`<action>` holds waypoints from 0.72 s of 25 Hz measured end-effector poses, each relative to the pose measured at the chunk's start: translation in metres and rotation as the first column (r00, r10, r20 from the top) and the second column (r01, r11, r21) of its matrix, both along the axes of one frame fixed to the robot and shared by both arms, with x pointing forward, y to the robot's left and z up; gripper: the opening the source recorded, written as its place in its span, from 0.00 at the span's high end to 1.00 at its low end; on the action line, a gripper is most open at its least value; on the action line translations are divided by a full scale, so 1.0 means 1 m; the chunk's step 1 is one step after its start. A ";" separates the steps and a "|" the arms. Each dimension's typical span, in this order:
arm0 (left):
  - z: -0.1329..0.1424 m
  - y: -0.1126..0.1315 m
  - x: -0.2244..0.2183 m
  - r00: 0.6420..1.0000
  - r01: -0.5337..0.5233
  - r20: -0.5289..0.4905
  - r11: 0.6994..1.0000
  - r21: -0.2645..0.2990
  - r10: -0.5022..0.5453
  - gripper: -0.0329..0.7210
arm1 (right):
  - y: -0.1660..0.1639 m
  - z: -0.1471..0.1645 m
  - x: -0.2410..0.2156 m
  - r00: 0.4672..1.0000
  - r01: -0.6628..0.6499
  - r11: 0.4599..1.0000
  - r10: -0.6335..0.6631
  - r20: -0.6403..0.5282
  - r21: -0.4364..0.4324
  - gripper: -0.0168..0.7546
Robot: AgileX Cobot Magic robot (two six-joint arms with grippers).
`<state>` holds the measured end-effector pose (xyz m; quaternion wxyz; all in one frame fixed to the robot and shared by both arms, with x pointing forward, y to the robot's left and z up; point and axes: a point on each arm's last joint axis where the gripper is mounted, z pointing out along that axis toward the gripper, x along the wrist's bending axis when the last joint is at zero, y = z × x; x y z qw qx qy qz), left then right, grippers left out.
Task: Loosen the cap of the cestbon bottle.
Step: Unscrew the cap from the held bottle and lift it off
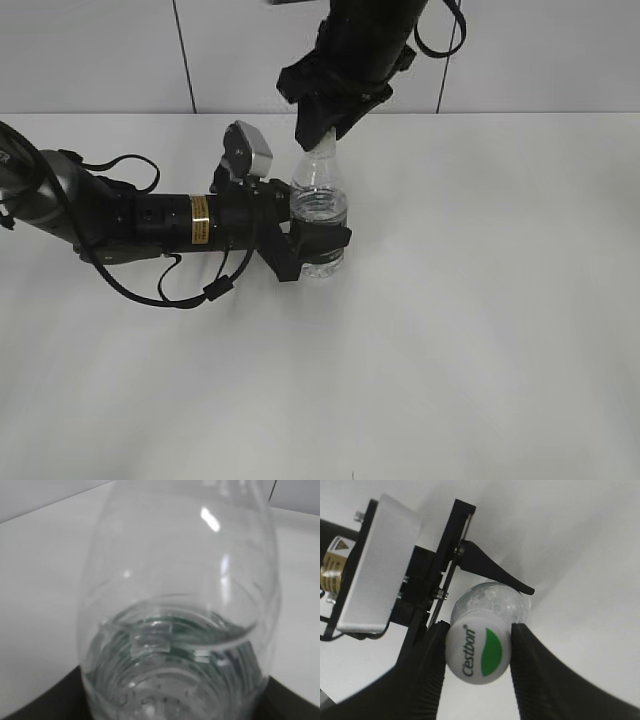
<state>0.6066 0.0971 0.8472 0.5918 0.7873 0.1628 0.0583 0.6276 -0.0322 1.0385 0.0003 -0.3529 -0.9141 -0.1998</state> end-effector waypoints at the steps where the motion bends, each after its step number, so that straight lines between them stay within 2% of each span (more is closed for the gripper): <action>1: 0.000 0.000 0.000 1.000 0.001 0.002 1.000 0.001 -0.001 0.41 | 0.000 0.000 0.000 0.999 -0.042 0.999 0.042 0.015 -0.005 0.58; 10: 0.000 0.000 0.000 1.000 0.005 0.004 1.000 0.004 -0.005 0.41 | 0.001 0.000 0.000 0.930 -0.338 0.938 0.345 0.126 -0.071 0.59; 15: 0.000 0.000 0.000 1.000 0.005 0.004 1.000 0.005 -0.005 0.41 | 0.000 0.000 0.000 0.865 -0.460 0.881 0.473 0.167 -0.112 0.59; 18: -0.001 0.000 0.000 1.000 0.006 0.004 1.000 0.008 -0.006 0.41 | 0.000 0.000 0.000 0.795 -0.551 0.819 0.574 0.197 -0.159 0.59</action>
